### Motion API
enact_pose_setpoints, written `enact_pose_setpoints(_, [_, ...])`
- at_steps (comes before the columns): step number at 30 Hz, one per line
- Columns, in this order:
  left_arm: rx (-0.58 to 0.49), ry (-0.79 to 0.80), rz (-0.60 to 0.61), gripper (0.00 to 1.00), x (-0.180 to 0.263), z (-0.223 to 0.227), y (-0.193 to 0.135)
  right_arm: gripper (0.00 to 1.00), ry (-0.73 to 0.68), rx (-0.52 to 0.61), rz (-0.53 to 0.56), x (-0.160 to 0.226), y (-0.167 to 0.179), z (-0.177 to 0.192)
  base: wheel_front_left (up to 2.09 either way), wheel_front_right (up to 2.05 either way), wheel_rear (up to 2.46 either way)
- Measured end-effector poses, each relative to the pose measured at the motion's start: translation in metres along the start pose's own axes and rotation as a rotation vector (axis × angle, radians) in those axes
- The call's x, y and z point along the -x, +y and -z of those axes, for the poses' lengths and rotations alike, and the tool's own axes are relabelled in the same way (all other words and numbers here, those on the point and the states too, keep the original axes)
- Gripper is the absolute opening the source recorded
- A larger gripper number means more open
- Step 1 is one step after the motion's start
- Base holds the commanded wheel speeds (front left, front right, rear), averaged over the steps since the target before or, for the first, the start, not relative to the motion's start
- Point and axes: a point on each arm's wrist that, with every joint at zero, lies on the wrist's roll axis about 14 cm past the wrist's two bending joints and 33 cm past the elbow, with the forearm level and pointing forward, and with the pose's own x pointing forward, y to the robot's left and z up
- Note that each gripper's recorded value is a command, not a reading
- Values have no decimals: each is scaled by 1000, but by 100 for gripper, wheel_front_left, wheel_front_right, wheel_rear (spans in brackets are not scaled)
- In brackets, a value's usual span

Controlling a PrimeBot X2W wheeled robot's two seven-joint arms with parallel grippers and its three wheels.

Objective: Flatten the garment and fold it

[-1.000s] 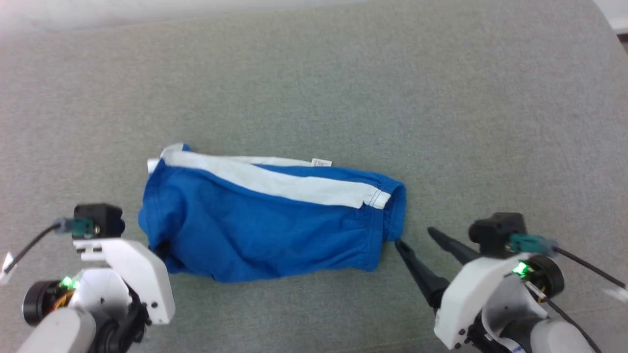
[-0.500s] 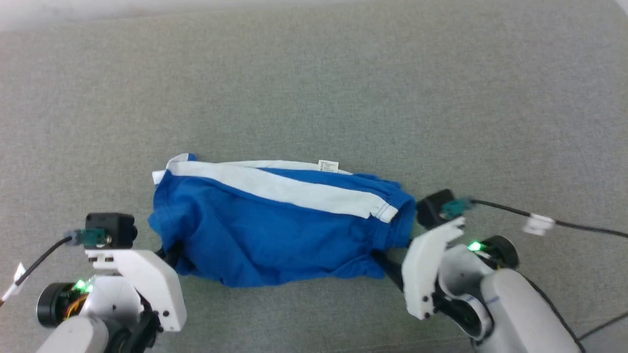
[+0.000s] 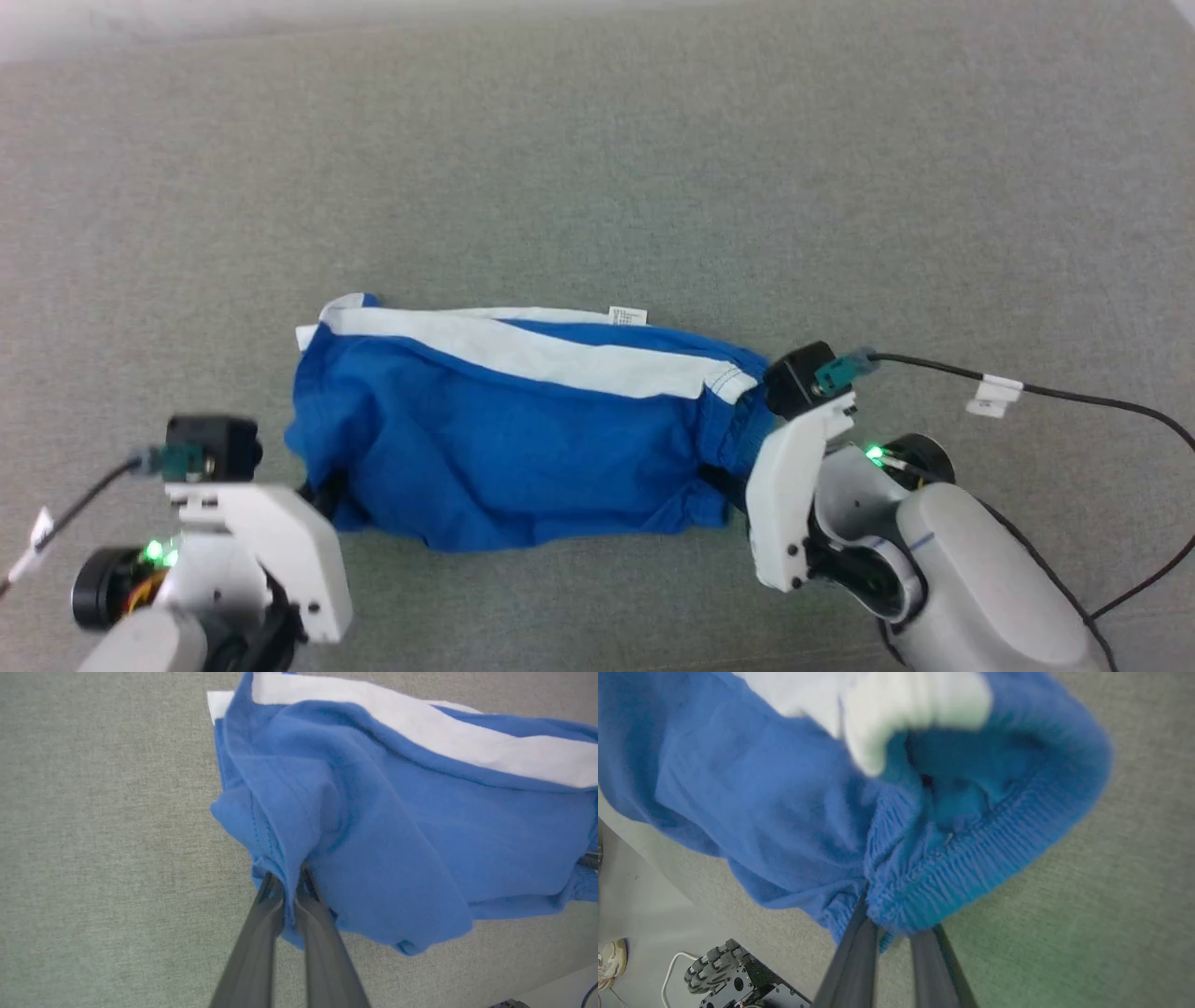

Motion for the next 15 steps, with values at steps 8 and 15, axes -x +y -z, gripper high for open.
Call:
enact_pose_setpoints(8, [34, 25, 1, 0, 28, 31, -3, 0, -57, 31, 0, 30, 2, 0, 0, 0, 0])
enact_pose_setpoints(15, [113, 73, 15, 0, 40, 62, -14, 0, -27, 2, 25, 45, -1, 26, 0, 0, 0])
